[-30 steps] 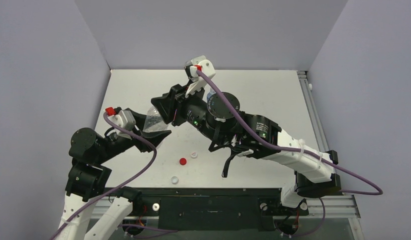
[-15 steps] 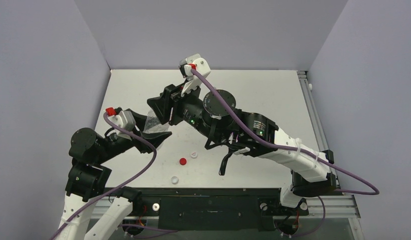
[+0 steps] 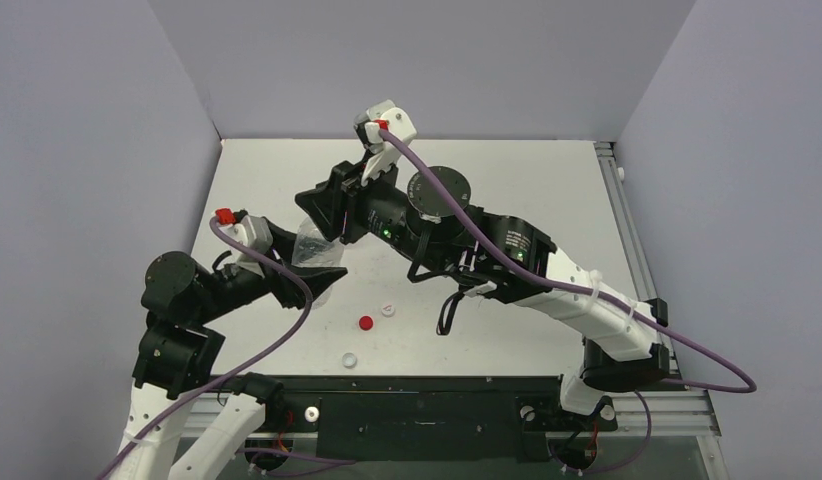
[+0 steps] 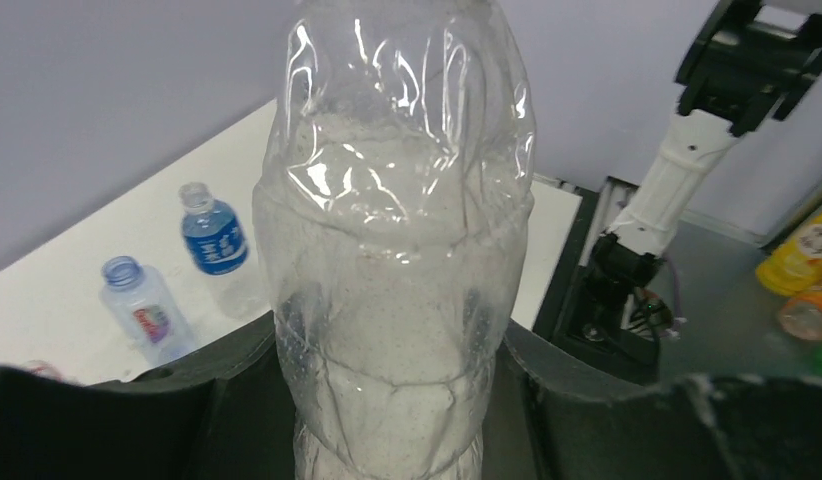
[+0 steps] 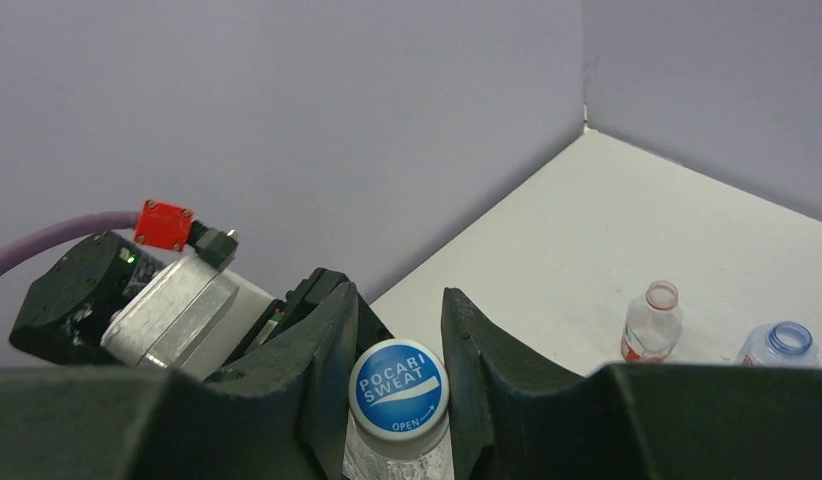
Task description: Unscrew the bottle caps
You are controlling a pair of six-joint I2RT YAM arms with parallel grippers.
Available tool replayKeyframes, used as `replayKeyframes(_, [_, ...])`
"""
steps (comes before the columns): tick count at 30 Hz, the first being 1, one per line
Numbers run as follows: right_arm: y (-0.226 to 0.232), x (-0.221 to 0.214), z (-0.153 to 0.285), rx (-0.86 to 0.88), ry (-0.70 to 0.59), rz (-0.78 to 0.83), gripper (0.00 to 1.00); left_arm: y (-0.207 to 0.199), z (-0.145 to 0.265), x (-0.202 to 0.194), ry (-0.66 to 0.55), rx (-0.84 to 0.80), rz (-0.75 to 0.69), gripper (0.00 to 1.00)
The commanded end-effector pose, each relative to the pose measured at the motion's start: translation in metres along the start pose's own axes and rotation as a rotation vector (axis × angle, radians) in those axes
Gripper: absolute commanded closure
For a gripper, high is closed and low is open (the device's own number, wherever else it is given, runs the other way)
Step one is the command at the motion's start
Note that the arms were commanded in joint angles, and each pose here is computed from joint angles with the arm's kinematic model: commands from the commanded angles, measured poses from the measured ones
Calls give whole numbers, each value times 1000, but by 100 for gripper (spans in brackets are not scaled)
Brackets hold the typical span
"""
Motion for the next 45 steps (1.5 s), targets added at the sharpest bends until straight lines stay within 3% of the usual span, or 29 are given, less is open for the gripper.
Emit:
replayKeyframes(1, [24, 13, 26, 254, -42, 58, 100, -37, 2, 26, -55, -181, 22, 87])
replayKeyframes(5, [66, 21, 61, 597, -93, 94, 100, -60, 4, 27, -19, -327, 121, 88])
replayKeyframes(9, [78, 25, 82, 746, -115, 117, 100, -75, 8, 31, 13, -415, 164, 90])
replayKeyframes(12, [75, 27, 85, 754, -117, 124, 100, -76, 9, 32, 13, -416, 166, 91])
replayKeyframes(13, [70, 26, 82, 713, -107, 124, 93, -75, 8, 33, 5, -406, 145, 91])
replayKeyframes(14, [65, 28, 81, 676, -108, 122, 80, -70, 7, 32, 0, -374, 153, 91])
replayKeyframes(15, [50, 28, 70, 557, -104, 112, 56, -66, 6, 31, -9, -352, 119, 89])
replayKeyframes(17, [18, 32, 58, 329, -108, 74, 34, -51, 3, 29, -23, -263, 64, 88])
replayKeyframes(19, [-16, 35, 52, 94, -104, 16, 25, -32, 1, 26, -35, -150, 17, 85])
replayKeyframes(21, [-31, 31, 47, -28, -85, -26, 22, -13, 1, 19, -30, -40, -21, 85])
replayKeyframes(30, [-16, 25, 26, -110, -39, -16, 22, 23, 8, 6, -11, 150, -127, 85])
replayKeyframes(36, [-6, 19, 12, -65, -31, -28, 39, 31, 10, 5, -10, 192, -160, 86])
replayKeyframes(45, [-9, 6, -1, -61, -1, -56, 58, 27, 8, 7, -19, 166, -150, 86])
Point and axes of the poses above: each gripper's point midway between its finger pads, its own z axis back along the fingers, its own y axis along the line the jaws close on, x = y × z, the point moved 2 cm from there along z, back along the fingers, and after that the axes turned 10 degrees about z, right-handed, at the moved point
